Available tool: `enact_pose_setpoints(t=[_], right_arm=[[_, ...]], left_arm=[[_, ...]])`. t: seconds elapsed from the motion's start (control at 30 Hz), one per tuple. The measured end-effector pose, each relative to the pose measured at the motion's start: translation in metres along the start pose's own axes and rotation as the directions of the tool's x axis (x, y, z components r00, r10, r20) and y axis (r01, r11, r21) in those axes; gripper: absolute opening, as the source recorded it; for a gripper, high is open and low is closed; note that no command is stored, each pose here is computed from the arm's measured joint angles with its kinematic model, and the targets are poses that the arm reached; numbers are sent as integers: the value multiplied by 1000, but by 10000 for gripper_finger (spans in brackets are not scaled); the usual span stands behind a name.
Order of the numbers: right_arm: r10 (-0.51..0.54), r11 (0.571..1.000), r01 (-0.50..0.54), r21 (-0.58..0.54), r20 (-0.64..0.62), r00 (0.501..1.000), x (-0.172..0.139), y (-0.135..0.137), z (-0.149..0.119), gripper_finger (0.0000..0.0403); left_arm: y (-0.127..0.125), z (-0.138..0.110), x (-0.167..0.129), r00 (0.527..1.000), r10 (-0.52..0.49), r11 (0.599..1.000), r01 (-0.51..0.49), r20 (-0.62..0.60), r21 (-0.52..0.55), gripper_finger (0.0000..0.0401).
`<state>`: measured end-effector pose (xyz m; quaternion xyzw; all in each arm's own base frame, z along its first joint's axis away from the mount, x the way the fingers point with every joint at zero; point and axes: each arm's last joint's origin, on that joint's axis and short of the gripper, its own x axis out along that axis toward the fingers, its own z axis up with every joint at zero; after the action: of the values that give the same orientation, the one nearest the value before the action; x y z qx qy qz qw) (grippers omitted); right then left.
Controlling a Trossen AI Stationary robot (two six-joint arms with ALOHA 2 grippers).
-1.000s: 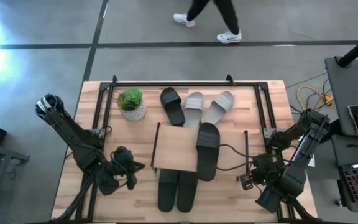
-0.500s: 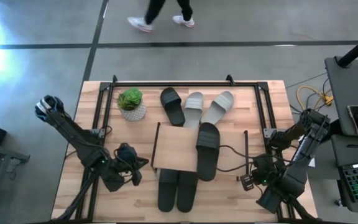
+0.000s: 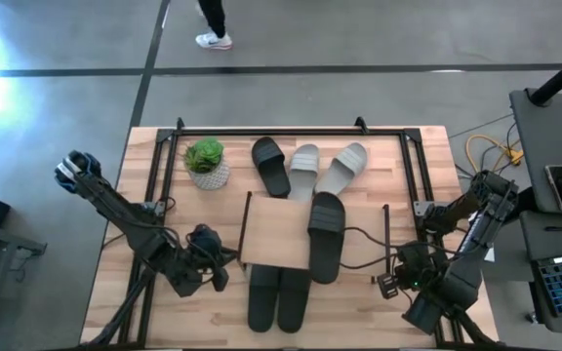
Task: Pick and place slides into the shelf
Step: Adjust the shelf
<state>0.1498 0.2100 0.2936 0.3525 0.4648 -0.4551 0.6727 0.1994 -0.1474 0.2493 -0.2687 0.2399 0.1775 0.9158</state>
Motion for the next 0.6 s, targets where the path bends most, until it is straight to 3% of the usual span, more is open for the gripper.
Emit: enact_pose_setpoints(t=[0.23, 0.37, 0.6], right_arm=[[-10, 1000, 10, -15, -4, 1000, 0, -1, 0, 11], [-9, 1000, 9, -14, -8, 1000, 0, -1, 0, 11], [-3, 1000, 3, -20, -7, 1000, 0, 0, 0, 11]], left_arm=[[-18, -3, 8, 991, -132, 991, 132, -11, 33, 0], [-22, -11, 10, 985, -160, 987, 160, -60, -6, 0], [-21, -18, -2, 981, -163, 985, 168, -106, 41, 0]])
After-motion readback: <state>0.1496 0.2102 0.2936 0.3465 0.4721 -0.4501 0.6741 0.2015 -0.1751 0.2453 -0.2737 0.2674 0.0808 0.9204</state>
